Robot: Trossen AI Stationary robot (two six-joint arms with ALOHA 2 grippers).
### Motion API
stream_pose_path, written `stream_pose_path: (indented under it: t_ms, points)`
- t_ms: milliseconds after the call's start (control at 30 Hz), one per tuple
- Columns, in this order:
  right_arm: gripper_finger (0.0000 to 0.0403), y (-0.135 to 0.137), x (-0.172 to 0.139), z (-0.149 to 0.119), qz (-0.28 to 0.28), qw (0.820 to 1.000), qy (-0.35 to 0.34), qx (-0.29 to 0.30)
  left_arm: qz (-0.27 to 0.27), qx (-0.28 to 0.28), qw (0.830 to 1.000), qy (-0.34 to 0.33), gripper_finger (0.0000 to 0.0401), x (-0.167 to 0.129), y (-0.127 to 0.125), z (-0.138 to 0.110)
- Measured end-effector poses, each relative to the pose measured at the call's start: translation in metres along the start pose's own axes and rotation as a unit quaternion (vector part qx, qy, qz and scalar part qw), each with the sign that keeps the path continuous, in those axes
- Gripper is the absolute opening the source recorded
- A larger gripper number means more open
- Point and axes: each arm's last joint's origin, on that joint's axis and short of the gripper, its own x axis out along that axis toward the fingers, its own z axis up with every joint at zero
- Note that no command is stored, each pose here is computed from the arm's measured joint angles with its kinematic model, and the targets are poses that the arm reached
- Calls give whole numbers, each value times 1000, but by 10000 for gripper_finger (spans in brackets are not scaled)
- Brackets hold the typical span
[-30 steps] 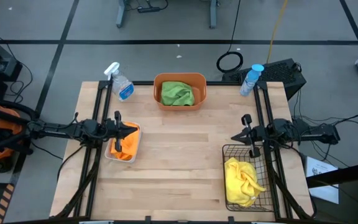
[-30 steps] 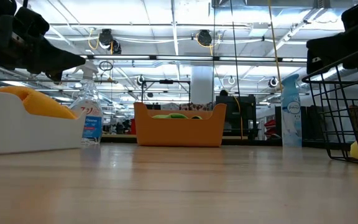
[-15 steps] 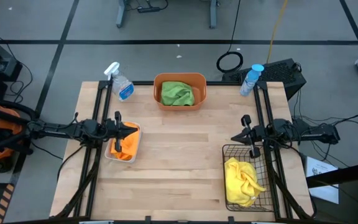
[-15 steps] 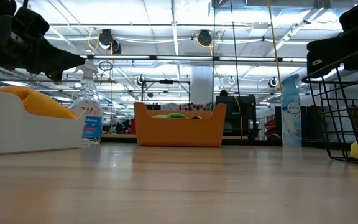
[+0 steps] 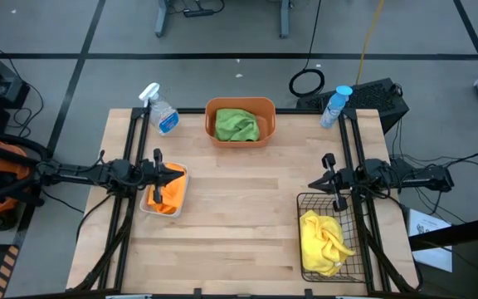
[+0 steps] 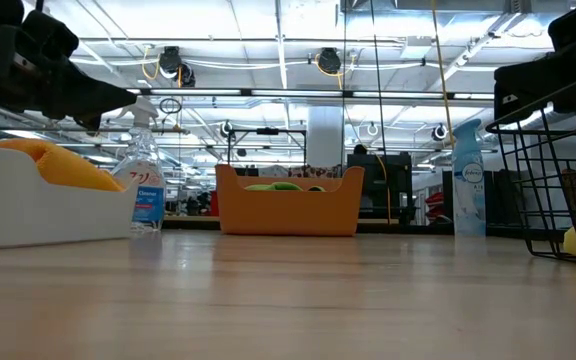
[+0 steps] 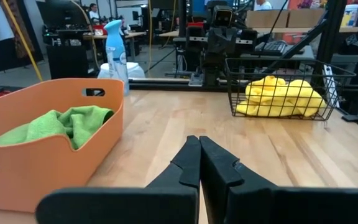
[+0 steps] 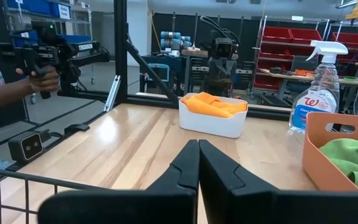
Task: Sort microfiber towel by color & place in baskets
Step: Return to Home Position
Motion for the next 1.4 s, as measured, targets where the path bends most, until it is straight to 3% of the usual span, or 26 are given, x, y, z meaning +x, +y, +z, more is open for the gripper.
stream_pose_path:
  t_ms: [300,600,1000,1400]
  points:
    - [0,0,0,0,-1,1000,2,4,-5,-15,1000,-21,2,-3,0,3]
    - [0,0,0,0,-1,1000,2,6,-44,-3,998,-40,1,-6,-1,6]
    - [0,0,0,0,-1,1000,3,6,-23,20,999,-38,0,-5,4,5]
    - [0,0,0,0,0,1000,2,6,-41,7,999,-33,1,-5,5,4]
